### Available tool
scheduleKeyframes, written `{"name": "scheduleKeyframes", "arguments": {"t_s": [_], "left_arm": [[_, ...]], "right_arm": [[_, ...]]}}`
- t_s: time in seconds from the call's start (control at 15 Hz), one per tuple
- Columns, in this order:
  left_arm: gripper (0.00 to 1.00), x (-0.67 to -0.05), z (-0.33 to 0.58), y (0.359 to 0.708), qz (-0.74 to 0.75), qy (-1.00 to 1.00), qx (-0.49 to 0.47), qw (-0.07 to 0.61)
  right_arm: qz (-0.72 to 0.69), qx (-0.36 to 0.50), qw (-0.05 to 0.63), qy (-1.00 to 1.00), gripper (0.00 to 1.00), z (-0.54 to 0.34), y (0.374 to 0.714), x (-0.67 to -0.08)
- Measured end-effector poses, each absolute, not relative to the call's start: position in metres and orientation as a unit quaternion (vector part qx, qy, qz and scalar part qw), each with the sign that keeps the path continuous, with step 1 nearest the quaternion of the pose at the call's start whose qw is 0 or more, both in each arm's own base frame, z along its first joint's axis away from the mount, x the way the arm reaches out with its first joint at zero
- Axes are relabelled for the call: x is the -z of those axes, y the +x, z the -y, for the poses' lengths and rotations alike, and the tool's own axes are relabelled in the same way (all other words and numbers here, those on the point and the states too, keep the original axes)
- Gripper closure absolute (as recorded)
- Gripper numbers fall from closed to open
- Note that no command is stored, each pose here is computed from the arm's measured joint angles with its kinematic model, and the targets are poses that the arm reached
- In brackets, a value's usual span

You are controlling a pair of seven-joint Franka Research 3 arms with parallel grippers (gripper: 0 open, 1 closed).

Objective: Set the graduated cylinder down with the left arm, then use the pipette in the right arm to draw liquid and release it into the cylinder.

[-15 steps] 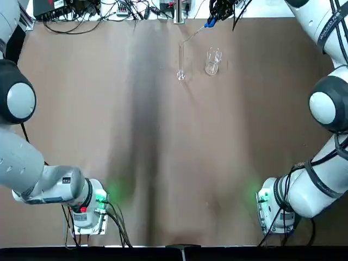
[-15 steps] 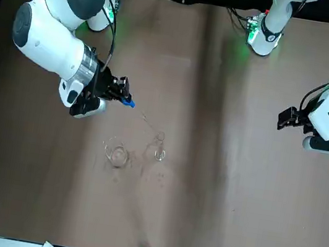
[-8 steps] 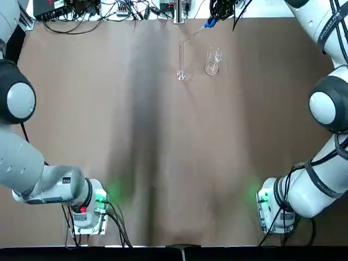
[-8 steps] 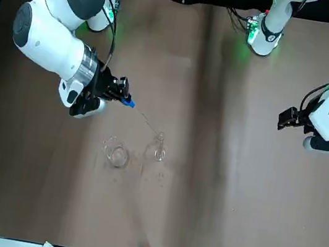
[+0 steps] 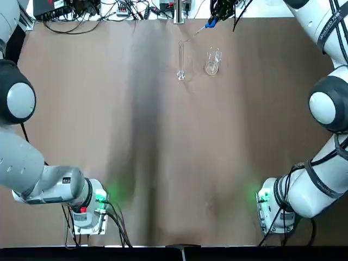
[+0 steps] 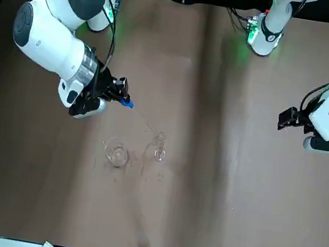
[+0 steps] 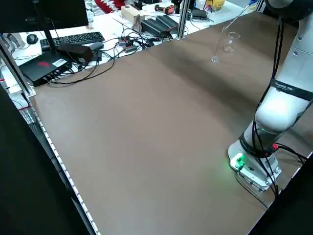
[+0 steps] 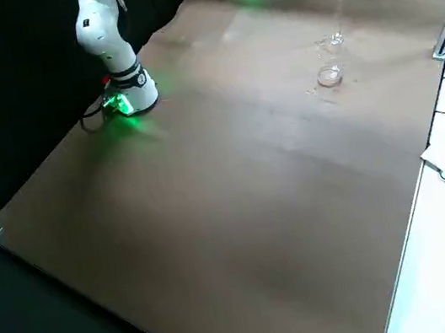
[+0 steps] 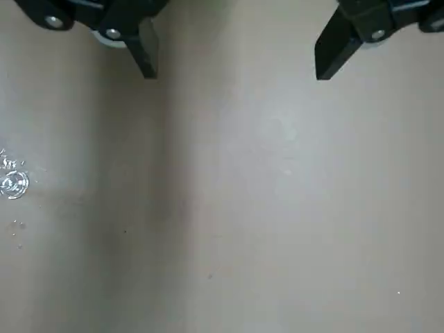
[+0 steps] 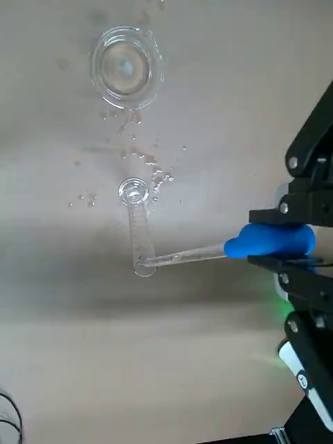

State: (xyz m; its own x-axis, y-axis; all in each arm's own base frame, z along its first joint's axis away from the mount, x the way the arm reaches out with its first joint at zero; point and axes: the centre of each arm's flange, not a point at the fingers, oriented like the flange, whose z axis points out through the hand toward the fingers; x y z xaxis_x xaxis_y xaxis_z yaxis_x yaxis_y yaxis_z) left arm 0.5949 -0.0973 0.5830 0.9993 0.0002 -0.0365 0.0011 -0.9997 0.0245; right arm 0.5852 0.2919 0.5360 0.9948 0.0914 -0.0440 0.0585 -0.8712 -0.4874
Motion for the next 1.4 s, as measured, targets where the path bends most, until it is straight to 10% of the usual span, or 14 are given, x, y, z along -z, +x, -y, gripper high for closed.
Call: {"name": "scheduleKeyframes", "arguments": {"t_s": [1.4], "left_arm": [[0.00,-0.581,0.086,0.596,-0.010,1.000,0.020,0.008]], "right_arm": [[0.041,-0.031,0.244,-0.968,0.84,-0.291,0.585,-0.535]]}}
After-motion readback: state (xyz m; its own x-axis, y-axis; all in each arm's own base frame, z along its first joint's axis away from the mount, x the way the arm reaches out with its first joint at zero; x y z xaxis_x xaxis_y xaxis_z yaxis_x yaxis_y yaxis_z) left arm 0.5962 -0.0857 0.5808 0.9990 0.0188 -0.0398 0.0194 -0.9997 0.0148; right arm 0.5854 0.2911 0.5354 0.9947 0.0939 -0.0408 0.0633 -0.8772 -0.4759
